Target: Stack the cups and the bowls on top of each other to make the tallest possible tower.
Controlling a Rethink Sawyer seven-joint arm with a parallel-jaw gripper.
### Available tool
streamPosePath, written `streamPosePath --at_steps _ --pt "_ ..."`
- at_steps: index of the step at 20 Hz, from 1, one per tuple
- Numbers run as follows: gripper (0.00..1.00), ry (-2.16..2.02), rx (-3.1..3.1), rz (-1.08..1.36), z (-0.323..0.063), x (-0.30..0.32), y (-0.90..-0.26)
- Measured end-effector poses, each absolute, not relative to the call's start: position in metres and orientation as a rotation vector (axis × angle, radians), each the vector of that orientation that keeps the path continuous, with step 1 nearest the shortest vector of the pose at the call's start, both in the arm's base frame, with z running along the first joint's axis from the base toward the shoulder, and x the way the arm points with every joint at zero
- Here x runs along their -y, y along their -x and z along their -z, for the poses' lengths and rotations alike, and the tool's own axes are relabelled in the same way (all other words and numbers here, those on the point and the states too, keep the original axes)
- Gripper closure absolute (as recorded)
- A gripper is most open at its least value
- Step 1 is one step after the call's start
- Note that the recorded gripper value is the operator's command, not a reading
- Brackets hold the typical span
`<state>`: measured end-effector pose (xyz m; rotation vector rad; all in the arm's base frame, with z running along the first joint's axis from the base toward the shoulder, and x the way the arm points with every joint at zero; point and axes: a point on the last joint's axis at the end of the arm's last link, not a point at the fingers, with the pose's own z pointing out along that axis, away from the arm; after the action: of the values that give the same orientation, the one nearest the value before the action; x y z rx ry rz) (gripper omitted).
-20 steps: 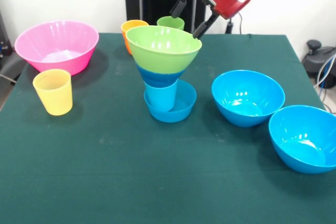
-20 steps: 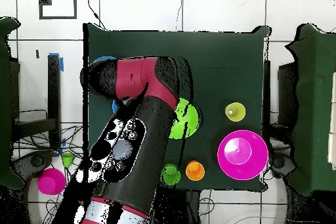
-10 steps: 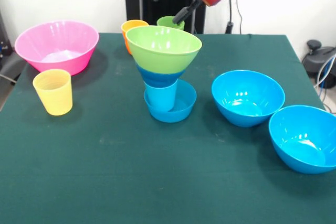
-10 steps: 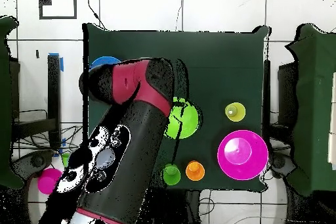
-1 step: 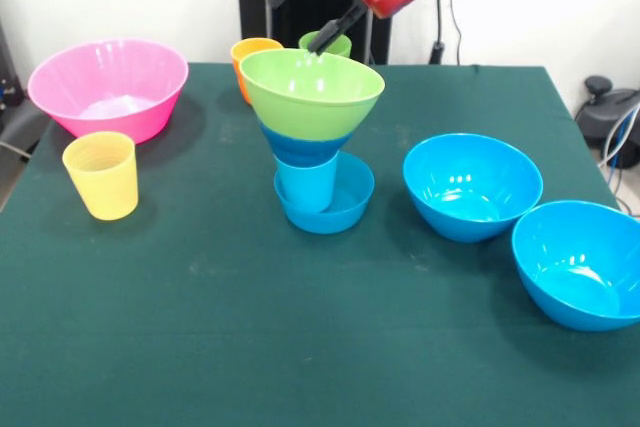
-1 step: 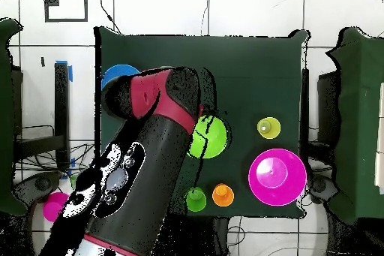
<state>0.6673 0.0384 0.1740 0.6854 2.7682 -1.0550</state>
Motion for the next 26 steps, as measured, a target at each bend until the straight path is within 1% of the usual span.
streamPosePath --at_steps 11,26 --pt "0.00 -0.619 -2.731 1.061 -0.152 -0.028 -0.672" --pt "0.00 -0.621 -2.704 1.074 -0.157 -0.017 -0.673"
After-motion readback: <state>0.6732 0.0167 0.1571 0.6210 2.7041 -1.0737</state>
